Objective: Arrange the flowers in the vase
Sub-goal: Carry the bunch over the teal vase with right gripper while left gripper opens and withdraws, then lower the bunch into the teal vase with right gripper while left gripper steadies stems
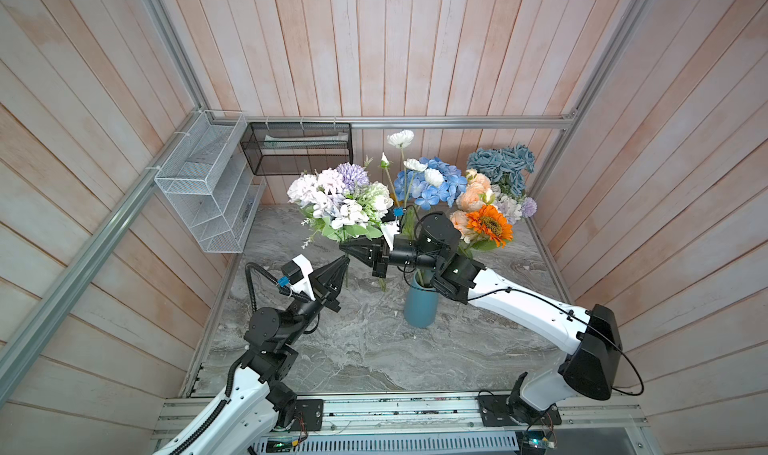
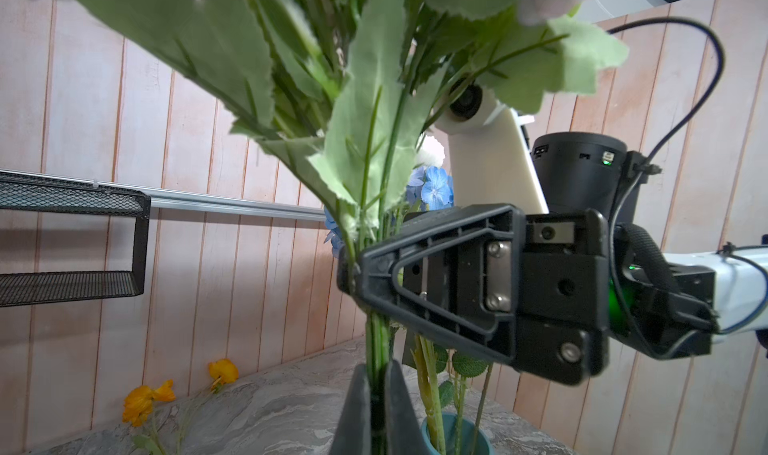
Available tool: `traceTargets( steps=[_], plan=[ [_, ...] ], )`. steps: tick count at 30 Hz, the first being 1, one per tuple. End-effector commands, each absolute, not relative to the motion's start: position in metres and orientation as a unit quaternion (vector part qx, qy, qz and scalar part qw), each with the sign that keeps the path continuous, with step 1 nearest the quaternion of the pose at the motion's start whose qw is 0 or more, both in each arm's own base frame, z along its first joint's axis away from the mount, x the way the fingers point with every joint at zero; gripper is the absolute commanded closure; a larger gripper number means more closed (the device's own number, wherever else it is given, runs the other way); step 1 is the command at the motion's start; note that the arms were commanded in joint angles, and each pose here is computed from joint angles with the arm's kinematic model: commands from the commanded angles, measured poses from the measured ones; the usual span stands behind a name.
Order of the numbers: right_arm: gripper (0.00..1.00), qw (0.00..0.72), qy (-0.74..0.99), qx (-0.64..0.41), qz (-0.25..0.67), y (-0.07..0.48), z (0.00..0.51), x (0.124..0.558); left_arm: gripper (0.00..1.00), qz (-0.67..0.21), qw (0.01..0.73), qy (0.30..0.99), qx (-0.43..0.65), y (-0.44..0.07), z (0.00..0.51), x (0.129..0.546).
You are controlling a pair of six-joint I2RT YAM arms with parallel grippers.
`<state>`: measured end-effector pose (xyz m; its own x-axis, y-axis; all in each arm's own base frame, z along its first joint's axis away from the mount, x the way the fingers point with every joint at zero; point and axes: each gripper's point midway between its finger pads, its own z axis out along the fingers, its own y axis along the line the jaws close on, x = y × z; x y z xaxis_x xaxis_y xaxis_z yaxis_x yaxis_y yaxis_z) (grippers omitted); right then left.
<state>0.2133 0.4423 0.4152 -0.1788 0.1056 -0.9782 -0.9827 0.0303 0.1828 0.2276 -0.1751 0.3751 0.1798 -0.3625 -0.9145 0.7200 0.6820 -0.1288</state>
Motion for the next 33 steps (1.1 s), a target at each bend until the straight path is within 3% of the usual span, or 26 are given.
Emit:
traceTargets(
  steps=[1, 3, 5, 6, 19, 33],
  plan=[
    [1.00, 0.499, 0.513, -0.421, 0.558, 0.440, 0.429, 0.212, 0.75, -0.374, 0.753, 0.511, 0.178, -0.176, 0.387, 0.219],
    [1.00, 0.508, 0.512, -0.421, 0.550, 0.438, 0.430, 0.213, 0.26, -0.389, 0.748, 0.514, 0.160, -0.173, 0.386, 0.218],
    [1.00, 0.518, 0.512, -0.420, 0.541, 0.434, 0.431, 0.213, 0.03, -0.406, 0.743, 0.513, 0.142, -0.169, 0.384, 0.216],
    [1.00, 0.524, 0.513, -0.419, 0.536, 0.431, 0.432, 0.213, 0.00, -0.413, 0.738, 0.515, 0.134, -0.168, 0.381, 0.215],
    [1.00, 0.589, 0.548, -0.396, 0.443, 0.361, 0.422, 0.201, 0.00, -0.420, 0.702, 0.573, 0.044, -0.155, 0.336, 0.239],
    [1.00, 0.655, 0.576, -0.358, 0.333, 0.277, 0.405, 0.202, 0.00, -0.517, 0.591, 0.590, 0.186, -0.245, 0.332, 0.257]
  ],
)
